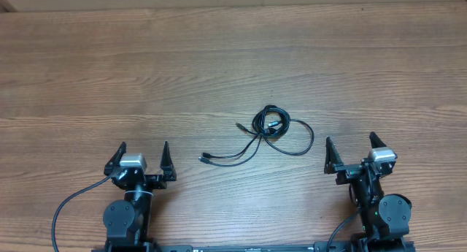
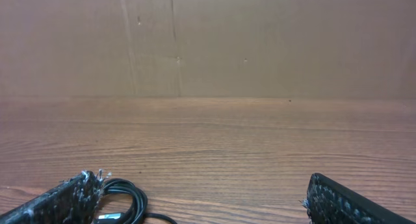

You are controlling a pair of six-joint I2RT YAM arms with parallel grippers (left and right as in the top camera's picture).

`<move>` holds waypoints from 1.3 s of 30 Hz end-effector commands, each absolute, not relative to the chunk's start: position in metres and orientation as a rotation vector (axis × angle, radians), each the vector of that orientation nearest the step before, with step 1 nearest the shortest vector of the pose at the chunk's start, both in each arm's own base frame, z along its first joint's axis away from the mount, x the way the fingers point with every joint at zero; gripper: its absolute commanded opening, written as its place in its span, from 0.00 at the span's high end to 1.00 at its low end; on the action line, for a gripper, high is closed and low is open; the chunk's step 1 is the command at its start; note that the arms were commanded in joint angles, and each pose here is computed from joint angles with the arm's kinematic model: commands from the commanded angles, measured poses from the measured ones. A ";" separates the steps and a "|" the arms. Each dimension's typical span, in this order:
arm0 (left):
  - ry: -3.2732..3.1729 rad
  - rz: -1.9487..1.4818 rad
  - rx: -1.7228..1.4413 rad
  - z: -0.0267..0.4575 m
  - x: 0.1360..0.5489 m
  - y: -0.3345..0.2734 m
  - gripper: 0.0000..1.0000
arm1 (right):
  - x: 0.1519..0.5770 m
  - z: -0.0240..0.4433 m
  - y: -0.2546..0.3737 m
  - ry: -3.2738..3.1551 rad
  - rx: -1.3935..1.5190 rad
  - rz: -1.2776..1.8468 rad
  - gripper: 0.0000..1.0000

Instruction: Untangle cables

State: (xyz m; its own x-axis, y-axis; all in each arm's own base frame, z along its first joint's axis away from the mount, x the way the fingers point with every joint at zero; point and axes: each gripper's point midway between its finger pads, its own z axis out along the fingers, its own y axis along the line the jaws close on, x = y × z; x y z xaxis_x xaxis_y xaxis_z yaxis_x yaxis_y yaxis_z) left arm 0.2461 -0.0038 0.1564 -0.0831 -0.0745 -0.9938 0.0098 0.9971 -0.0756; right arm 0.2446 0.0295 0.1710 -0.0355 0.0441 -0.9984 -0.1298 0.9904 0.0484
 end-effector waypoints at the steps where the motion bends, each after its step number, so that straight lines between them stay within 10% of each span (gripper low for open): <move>1: 1.646 -0.060 -0.045 0.156 0.246 -0.003 0.00 | 0.245 0.170 0.030 1.595 -0.067 0.138 0.00; 39: 1.603 -0.144 0.000 0.176 0.244 -0.017 0.00 | 0.245 0.170 0.030 1.595 -0.067 0.138 0.00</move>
